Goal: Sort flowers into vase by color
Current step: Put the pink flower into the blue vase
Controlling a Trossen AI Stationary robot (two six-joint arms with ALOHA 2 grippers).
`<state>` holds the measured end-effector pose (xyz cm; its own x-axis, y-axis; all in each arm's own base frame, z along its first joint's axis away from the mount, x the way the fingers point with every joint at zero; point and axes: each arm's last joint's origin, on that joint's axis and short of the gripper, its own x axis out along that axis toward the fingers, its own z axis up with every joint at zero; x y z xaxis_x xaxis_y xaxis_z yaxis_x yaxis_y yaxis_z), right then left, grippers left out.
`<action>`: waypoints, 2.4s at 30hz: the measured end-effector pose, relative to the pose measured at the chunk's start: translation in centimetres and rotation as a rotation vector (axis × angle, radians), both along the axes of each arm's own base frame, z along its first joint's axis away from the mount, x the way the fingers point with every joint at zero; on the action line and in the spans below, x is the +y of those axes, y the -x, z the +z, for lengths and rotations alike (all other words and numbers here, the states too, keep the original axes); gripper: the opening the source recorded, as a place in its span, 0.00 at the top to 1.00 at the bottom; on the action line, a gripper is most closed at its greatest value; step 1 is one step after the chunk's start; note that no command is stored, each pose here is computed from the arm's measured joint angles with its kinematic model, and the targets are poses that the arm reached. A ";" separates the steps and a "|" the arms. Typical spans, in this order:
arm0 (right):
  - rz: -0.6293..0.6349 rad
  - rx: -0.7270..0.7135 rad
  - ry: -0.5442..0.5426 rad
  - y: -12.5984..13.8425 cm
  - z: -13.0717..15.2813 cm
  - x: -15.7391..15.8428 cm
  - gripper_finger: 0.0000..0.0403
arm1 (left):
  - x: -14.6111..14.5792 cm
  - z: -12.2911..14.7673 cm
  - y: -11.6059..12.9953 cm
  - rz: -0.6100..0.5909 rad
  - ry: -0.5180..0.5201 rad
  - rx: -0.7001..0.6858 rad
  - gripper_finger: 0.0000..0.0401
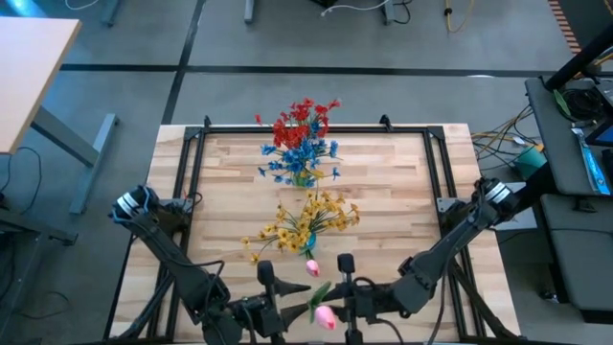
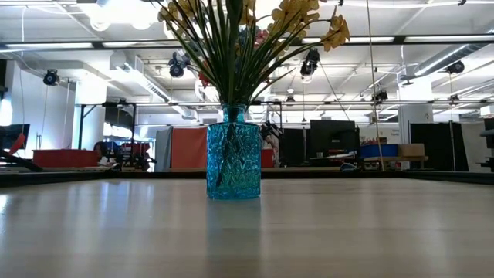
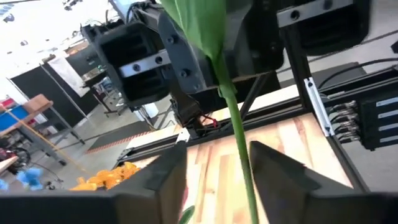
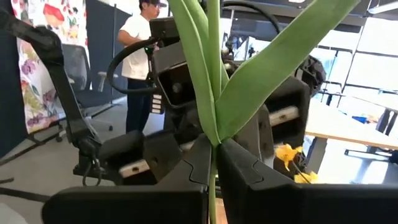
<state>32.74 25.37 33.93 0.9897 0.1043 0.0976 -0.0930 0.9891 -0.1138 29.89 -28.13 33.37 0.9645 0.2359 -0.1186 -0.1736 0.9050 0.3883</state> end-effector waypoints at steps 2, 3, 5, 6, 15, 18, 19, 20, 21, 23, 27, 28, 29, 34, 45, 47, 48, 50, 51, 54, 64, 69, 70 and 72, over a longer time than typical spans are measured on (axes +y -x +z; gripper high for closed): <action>0.003 -0.011 -0.018 0.8 -0.1 -0.6 0.98 | 0.1 0.3 0.4 0.007 -0.011 0.003 0.55; 0.004 -0.017 -0.033 1.4 -0.1 -1.0 0.98 | 0.1 0.4 0.6 0.008 -0.018 0.008 0.53; 0.009 -0.027 -0.067 2.6 -0.2 -1.8 0.98 | 0.3 0.8 1.1 0.007 -0.015 0.016 0.49; 0.012 -0.032 -0.090 3.2 -0.3 -2.3 0.98 | 0.4 0.9 1.4 0.004 -0.014 0.023 0.47; -0.080 -0.114 -0.223 8.3 -4.8 -7.2 0.98 | 1.9 0.0 3.1 0.009 0.008 0.053 0.46; -0.101 -0.164 -0.258 9.3 -6.4 -8.8 0.98 | 3.2 -0.5 4.3 0.026 0.051 0.006 0.49; -0.110 -0.176 -0.268 9.5 -6.9 -9.3 0.98 | 3.7 -0.6 4.8 0.024 0.070 -0.015 0.51; -0.120 -0.185 -0.278 9.6 -7.4 -9.8 0.98 | 4.3 -0.5 5.3 0.019 0.092 -0.042 0.52; -0.132 -0.190 -0.287 9.6 -7.8 -10.3 0.98 | 4.8 -0.3 6.0 0.011 0.118 -0.075 0.53; -0.152 -0.202 -0.295 9.4 -8.4 -11.1 0.98 | 5.8 0.3 7.5 -0.009 0.159 -0.152 0.55; -0.193 -0.213 -0.279 8.7 -8.9 -12.3 0.98 | 7.7 1.5 10.3 -0.041 0.192 -0.288 0.58; -0.204 -0.214 -0.271 8.5 -8.9 -12.5 0.98 | 8.2 1.6 10.9 -0.042 0.193 -0.313 0.58; -0.209 -0.218 -0.267 8.3 -8.8 -12.7 0.98 | 8.8 1.7 11.4 -0.041 0.197 -0.335 0.59; -0.217 -0.258 -0.227 7.4 -7.7 -13.2 0.98 | 11.6 1.1 13.8 -0.043 0.243 -0.432 0.60; -0.250 -0.221 -0.161 5.0 -8.6 -12.6 0.98 | 15.0 -1.0 16.4 -0.057 0.312 -0.503 0.61; -0.274 -0.211 -0.135 4.3 -8.9 -12.3 0.98 | 15.2 -1.2 16.6 -0.058 0.315 -0.504 0.61; -0.291 -0.208 -0.118 4.1 -9.0 -12.2 0.98 | 15.2 -1.2 16.6 -0.058 0.316 -0.503 0.61; -0.326 -0.203 -0.091 3.6 -9.1 -12.0 0.98 | 15.2 -1.4 16.6 -0.058 0.311 -0.500 0.61; -0.339 -0.198 -0.076 3.3 -9.2 -11.9 0.98 | 15.2 -1.6 16.6 -0.055 0.307 -0.494 0.61; -0.350 -0.192 -0.052 2.8 -9.3 -11.7 0.98 | 15.4 -2.4 16.6 0.003 0.299 -0.456 0.61; -0.349 -0.166 -0.078 2.5 -9.5 -11.7 0.98 | 15.2 -7.8 16.4 0.017 0.311 -0.364 0.61; -0.356 -0.135 -0.099 2.2 -10.1 -12.0 0.98 | 15.3 -11.3 16.5 0.010 0.335 -0.309 0.61; -0.357 -0.127 -0.095 2.1 -10.2 -12.0 0.98 | 15.3 -11.8 16.5 0.009 0.346 -0.303 0.61; -0.361 -0.118 -0.089 2.0 -10.4 -12.1 0.98 | 15.3 -12.8 16.5 0.012 0.358 -0.286 0.61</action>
